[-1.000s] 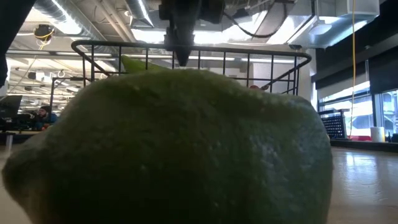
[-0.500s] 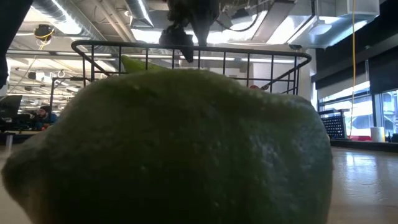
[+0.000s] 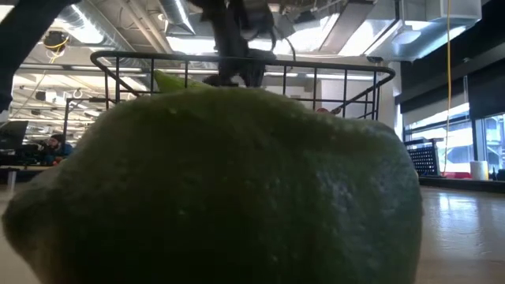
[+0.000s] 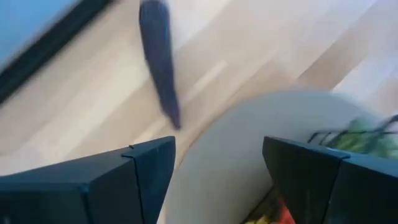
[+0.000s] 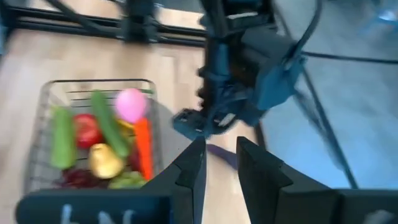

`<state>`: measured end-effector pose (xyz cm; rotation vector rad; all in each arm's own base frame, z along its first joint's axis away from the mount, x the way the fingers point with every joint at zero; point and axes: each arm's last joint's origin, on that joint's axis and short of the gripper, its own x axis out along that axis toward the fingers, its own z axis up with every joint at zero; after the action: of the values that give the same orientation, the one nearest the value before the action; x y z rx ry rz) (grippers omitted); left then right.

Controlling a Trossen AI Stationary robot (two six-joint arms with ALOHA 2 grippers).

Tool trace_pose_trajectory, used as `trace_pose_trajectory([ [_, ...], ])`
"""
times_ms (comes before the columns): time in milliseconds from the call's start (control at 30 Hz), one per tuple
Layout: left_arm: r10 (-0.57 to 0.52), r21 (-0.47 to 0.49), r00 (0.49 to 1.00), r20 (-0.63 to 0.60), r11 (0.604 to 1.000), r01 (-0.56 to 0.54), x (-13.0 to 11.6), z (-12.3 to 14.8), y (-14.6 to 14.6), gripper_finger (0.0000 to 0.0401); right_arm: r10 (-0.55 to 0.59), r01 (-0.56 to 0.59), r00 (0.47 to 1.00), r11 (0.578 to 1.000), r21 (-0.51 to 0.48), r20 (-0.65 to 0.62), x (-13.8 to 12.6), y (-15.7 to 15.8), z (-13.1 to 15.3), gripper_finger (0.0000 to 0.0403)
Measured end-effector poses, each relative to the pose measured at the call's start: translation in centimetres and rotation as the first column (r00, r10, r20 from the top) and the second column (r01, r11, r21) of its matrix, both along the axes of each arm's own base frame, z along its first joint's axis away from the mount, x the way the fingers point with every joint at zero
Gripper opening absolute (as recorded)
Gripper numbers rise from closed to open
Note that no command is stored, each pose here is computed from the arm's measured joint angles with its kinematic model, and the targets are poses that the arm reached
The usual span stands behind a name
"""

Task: Build produce basket
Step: Put the purple eggplant into the black wire basket

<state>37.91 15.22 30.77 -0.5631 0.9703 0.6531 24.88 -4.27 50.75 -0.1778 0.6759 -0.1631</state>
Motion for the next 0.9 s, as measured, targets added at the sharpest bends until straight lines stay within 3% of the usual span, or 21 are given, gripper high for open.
trace_pose_trajectory([
  [167,-0.081,-0.057,0.997,-0.012,0.995,0.080,0.5,-2.5,2.7,0.0231,-0.084,0.085,0.996,0.996,0.017,-0.006,0.9,-1.1,-0.5,0.0084],
  [533,-0.172,-0.046,0.979,-0.114,0.985,0.167,2.8,-9.3,5.5,0.0231,-0.181,0.183,0.983,0.979,0.087,-0.029,2.6,-2.7,-1.7,0.0084],
  [767,-0.168,0.077,0.955,-0.244,0.978,0.191,3.3,-11.6,6.3,0.0231,-0.211,0.214,0.977,0.971,0.105,-0.040,3.0,-3.3,-2.1,0.0084],
  [900,-0.158,0.070,0.950,-0.270,0.981,0.183,3.3,-12.8,6.8,0.0231,-0.226,0.229,0.973,0.966,0.116,-0.036,3.1,-3.5,-2.1,0.0084],
])
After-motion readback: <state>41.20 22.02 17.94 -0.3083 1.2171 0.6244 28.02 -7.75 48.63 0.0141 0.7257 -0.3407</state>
